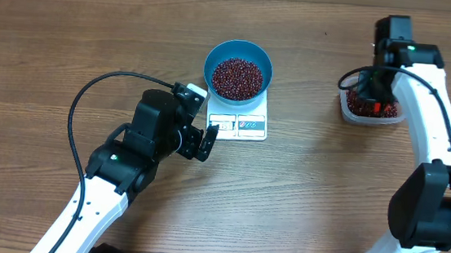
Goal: Scoop item into bowl and weigh 150g on scale
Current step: 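Dip the red scoop into the beans in the tub, then lift the scoop and move it over the teal bowl, then lower the red scoop down into the beans in the teal bowl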
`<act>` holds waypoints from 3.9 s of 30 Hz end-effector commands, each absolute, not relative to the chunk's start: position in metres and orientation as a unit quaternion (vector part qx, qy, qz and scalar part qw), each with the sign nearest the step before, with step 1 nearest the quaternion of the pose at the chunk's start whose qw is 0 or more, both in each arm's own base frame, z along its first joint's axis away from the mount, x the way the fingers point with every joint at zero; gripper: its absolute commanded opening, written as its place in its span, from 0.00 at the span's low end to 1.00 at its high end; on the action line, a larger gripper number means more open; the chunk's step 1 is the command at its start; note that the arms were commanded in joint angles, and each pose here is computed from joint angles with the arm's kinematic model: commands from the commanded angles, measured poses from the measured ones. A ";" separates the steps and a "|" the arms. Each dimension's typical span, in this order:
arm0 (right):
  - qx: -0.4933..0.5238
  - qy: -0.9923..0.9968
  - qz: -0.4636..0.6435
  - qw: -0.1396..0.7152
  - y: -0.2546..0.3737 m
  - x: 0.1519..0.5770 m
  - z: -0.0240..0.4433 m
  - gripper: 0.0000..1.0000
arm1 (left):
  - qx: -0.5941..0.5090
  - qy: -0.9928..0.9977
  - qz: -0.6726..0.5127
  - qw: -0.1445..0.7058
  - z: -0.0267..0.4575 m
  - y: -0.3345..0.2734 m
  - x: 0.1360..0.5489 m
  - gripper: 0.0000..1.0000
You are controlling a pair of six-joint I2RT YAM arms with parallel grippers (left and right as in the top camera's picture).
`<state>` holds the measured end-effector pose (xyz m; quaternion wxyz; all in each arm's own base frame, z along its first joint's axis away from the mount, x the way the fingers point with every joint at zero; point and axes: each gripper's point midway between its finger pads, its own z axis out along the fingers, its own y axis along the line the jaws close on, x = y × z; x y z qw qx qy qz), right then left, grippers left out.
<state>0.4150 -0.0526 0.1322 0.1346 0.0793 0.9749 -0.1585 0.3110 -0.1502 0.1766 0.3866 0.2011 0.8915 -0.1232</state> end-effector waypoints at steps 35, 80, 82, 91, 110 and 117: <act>-0.210 0.906 0.209 0.303 0.207 0.452 0.241 0.04 | 0.196 0.895 -0.127 0.381 0.173 -0.150 0.311 1.00; -0.226 0.934 0.156 0.230 0.232 0.474 0.131 0.04 | 0.196 0.895 -0.127 0.381 0.173 -0.150 0.311 0.99; -0.230 0.933 0.157 0.229 0.237 0.472 0.130 0.04 | 0.196 0.895 -0.126 0.381 0.173 -0.150 0.311 1.00; -0.230 0.937 0.152 0.214 0.244 0.467 0.116 0.04 | 0.196 0.895 -0.127 0.381 0.173 -0.150 0.311 0.99; -0.242 0.921 0.249 0.179 0.269 0.446 0.124 0.04 | 0.196 0.895 -0.126 0.381 0.173 -0.150 0.311 0.99; -0.234 0.908 0.307 0.163 0.268 0.442 0.133 0.04 | 0.196 0.895 -0.127 0.380 0.172 -0.150 0.311 1.00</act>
